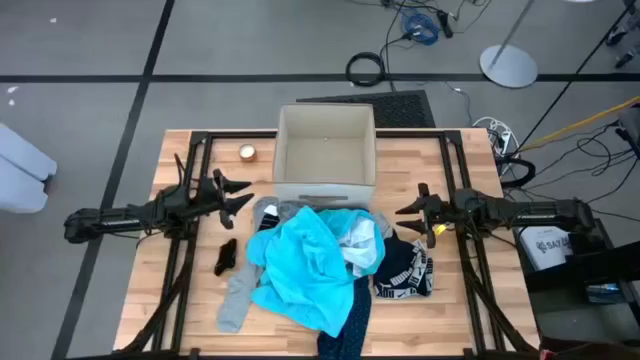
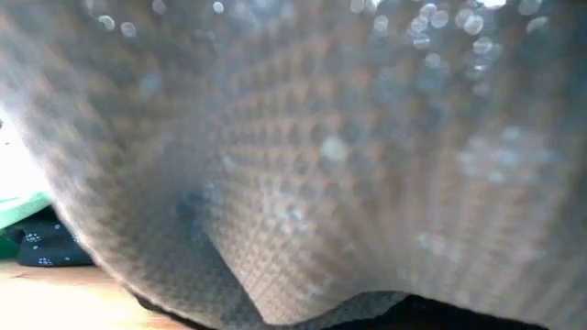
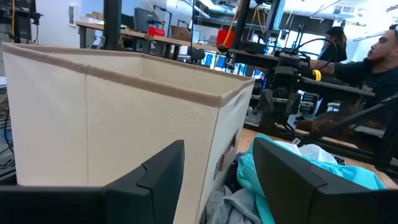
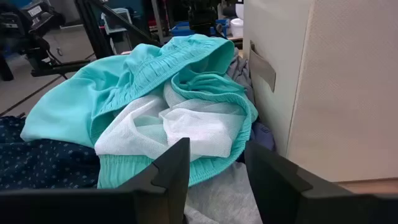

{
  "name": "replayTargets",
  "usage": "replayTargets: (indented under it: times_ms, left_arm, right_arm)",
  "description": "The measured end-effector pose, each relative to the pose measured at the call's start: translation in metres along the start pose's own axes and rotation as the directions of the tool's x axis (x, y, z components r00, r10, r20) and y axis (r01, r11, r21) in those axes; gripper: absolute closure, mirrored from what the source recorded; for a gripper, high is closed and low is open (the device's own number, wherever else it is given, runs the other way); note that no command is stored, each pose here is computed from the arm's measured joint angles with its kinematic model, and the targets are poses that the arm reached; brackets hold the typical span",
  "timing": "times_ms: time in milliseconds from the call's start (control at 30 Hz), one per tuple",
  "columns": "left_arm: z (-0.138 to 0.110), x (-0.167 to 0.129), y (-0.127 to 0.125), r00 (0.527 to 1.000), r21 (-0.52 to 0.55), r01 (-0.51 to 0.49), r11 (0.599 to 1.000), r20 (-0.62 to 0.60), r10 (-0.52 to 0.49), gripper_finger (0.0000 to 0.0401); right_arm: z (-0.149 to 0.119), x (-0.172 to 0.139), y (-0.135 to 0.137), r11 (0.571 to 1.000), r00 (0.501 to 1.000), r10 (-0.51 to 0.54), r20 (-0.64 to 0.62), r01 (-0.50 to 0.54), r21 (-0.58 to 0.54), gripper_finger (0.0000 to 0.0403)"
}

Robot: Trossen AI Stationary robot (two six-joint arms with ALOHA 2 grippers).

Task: Sort clothes

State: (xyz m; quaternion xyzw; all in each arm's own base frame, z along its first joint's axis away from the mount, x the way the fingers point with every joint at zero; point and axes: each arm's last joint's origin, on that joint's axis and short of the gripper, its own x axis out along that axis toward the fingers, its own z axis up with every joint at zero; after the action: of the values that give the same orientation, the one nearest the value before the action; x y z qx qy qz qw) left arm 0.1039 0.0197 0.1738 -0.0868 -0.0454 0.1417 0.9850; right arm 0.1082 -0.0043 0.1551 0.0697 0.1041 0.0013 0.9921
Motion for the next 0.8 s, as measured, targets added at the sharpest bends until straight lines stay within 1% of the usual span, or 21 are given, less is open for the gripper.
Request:
replayTargets:
  times_ms: [800]
  left_arm:
    - [0.0001, 0.0, 0.0, 1.0, 0.0, 0.0, 1.0, 0.001, 0.0, 0.0201]
  right_arm:
    - [0.0, 0.0, 0.0, 1.0, 1.0, 0.0, 0.0, 0.0, 0.0, 0.026]
